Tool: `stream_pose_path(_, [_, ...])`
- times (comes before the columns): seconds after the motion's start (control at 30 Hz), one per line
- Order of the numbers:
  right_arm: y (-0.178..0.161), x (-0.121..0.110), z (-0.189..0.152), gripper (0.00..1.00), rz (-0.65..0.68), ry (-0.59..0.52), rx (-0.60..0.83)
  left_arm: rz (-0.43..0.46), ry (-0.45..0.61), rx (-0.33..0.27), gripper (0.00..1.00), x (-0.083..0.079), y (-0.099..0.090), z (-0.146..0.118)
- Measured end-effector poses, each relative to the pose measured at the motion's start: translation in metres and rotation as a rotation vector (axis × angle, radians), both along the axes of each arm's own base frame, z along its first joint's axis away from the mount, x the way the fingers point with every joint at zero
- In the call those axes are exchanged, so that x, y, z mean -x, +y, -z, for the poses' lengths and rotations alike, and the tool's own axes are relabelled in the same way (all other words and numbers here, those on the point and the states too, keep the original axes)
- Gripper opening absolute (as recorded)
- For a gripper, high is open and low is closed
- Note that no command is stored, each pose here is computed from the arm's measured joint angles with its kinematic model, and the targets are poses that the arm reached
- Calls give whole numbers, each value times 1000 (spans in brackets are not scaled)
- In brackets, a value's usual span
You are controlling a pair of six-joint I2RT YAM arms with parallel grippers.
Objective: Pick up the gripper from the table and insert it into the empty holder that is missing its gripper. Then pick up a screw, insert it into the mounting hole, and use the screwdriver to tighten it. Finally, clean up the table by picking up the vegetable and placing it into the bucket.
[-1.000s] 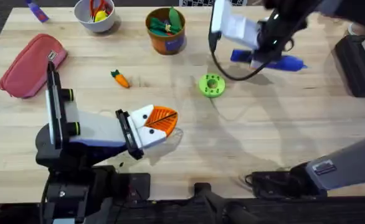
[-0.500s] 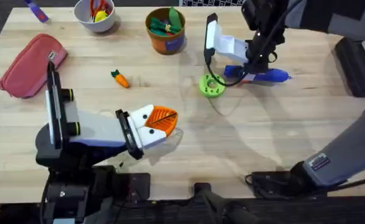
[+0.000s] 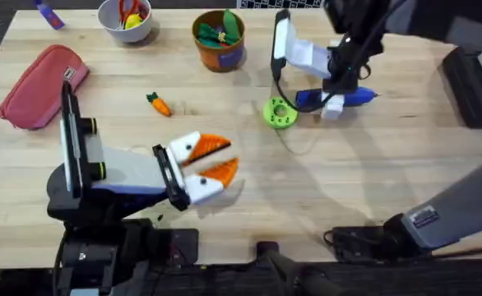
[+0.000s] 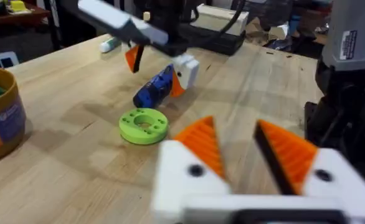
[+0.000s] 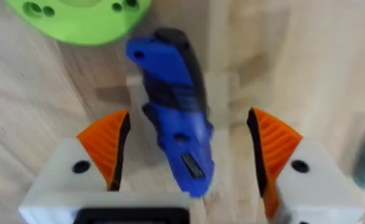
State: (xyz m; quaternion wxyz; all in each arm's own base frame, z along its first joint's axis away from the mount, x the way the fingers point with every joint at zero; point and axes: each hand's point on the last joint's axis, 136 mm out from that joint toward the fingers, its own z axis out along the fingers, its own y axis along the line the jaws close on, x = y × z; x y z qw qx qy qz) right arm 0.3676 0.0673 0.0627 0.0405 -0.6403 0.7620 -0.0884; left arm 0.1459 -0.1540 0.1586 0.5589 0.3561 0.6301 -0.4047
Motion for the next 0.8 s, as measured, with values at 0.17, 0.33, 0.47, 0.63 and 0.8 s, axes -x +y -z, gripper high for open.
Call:
stream_pose_path(0.17, [9, -7, -52, 991, 45, -153, -90, 0, 2, 1, 970, 0, 0, 0])
stream_pose_path(0.33, [37, -14, -114, 991, 34, -333, -303, -1, 0, 0, 986, 0, 0, 0])
stream_pose_path(0.47, [59, -18, -159, 991, 66, -449, -480, -36, -22, 1, 985, -6, 3, -4])
stream_pose_path(0.63, [72, -19, -216, 993, 218, -565, -698, -165, 30, 43, 985, -25, 14, -9])
stream_pose_path(0.8, [72, -5, -256, 992, 407, -590, -885, -297, 88, 36, 985, -37, 27, -15])
